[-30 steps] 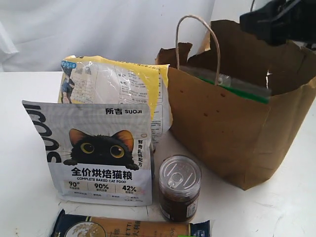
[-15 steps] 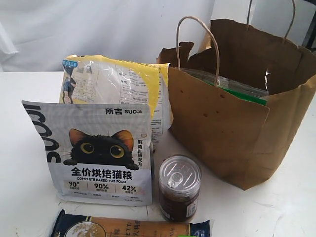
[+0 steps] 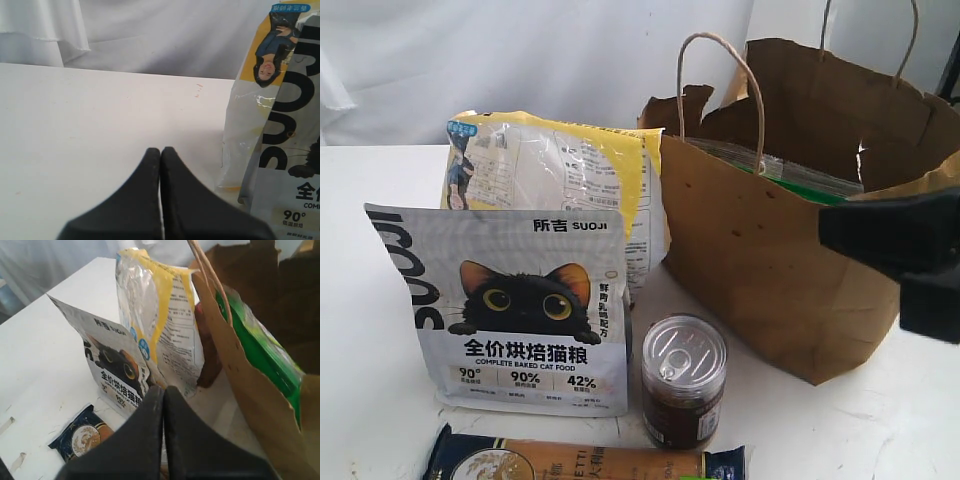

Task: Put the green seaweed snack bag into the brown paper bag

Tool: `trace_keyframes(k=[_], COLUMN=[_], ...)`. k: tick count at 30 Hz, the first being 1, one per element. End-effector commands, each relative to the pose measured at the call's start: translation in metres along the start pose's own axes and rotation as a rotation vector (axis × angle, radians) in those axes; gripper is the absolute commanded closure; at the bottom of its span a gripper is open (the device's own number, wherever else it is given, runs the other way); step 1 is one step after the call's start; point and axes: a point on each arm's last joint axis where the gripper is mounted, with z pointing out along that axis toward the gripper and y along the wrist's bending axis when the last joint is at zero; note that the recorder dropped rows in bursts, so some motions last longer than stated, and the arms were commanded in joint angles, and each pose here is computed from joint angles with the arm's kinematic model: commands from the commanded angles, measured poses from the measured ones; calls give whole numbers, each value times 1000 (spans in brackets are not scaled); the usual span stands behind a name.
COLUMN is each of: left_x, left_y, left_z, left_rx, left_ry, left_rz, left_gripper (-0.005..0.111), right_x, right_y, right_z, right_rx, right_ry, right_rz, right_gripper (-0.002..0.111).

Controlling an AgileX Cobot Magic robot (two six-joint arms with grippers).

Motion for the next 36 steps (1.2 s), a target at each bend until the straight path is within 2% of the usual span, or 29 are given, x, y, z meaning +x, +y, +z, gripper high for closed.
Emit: trace_keyframes(k=[1, 14, 20, 24, 29, 36], left_x=[1, 1, 1, 1, 1, 1], left_y=[0, 0, 0, 0, 0, 0], left_z=[0, 0, 0, 0, 0, 0], left_rx=[5, 5, 5, 5, 5, 5], left_ry=[-9, -9, -9, -9, -9, -9], left_rz=[2, 2, 2, 2, 2, 2], left_gripper=[107, 107, 107, 107, 107, 107], right_x=[15, 15, 13, 11, 19, 51], right_y=[-9, -10, -13, -20, -21, -29], right_z=[4, 4, -3, -24, -63, -71], right_rx=[55, 69, 113, 195, 389, 539], right_ry=[-15, -28, -64, -125, -226, -332], right_rz=[43, 70, 26, 44, 25, 35], right_gripper=[108, 108, 108, 108, 108, 108])
